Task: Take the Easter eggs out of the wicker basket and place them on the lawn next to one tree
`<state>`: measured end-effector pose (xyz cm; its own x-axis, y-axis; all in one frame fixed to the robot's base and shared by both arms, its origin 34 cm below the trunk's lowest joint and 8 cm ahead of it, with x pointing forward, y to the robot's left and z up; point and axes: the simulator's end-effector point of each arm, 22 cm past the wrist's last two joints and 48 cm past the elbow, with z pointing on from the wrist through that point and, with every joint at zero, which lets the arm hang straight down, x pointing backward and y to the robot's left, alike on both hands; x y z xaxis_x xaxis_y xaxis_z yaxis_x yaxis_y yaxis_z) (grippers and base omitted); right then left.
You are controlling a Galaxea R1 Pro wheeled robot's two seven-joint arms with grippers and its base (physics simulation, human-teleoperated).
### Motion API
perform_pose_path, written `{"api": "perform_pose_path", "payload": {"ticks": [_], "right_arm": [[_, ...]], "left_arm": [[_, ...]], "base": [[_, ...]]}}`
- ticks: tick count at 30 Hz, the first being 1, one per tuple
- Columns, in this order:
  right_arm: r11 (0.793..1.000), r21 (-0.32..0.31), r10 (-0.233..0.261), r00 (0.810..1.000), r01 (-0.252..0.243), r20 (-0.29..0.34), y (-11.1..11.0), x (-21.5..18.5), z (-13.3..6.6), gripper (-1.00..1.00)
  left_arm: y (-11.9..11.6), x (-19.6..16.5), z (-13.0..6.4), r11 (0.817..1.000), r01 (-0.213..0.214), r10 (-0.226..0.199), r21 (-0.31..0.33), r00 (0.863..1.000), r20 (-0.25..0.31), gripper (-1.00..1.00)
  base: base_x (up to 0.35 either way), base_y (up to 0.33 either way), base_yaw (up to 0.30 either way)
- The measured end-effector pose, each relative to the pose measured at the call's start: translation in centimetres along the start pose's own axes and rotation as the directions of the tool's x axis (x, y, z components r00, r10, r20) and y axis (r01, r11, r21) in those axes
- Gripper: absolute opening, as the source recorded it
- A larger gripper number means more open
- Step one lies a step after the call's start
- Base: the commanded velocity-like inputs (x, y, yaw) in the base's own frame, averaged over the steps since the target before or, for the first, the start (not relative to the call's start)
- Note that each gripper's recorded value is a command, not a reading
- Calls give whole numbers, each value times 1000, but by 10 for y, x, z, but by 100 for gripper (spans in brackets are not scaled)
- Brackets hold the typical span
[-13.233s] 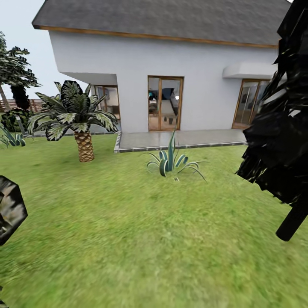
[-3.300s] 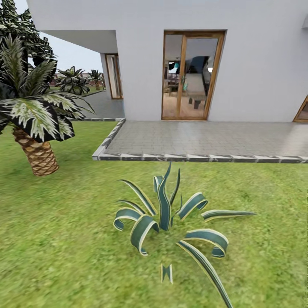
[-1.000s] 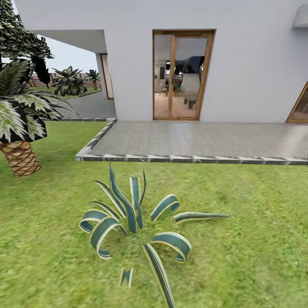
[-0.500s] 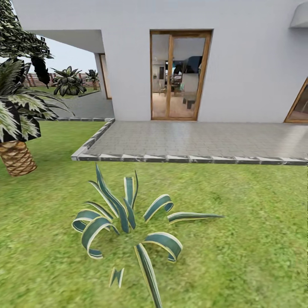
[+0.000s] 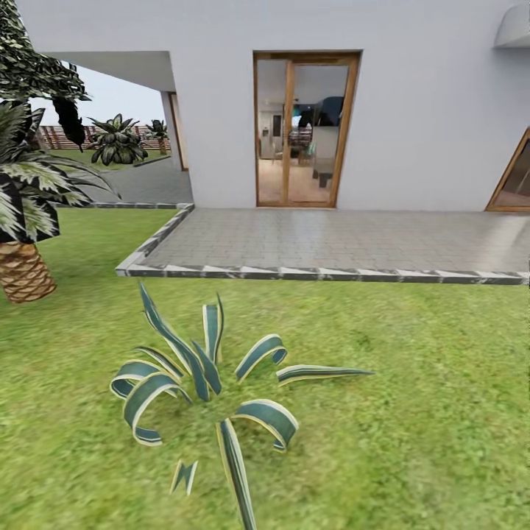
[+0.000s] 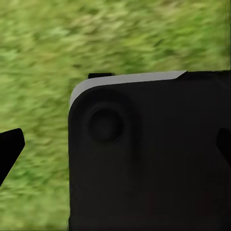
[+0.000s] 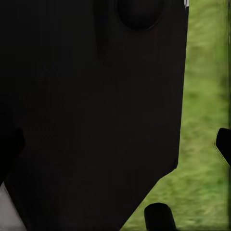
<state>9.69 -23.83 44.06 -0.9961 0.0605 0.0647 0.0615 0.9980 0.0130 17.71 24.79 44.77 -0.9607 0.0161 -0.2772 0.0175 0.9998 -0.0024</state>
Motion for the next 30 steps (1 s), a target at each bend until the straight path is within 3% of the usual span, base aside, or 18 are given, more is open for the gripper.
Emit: {"api": "perform_pose_path", "payload": {"ticks": [30], "right_arm": [[1000, 0, 0, 1000, 0, 0, 0, 0, 0, 100]], "left_arm": [[0, 0, 0, 1000, -1, 1, 1, 1000, 0, 100]], "base": [[0, -233, 0]]}}
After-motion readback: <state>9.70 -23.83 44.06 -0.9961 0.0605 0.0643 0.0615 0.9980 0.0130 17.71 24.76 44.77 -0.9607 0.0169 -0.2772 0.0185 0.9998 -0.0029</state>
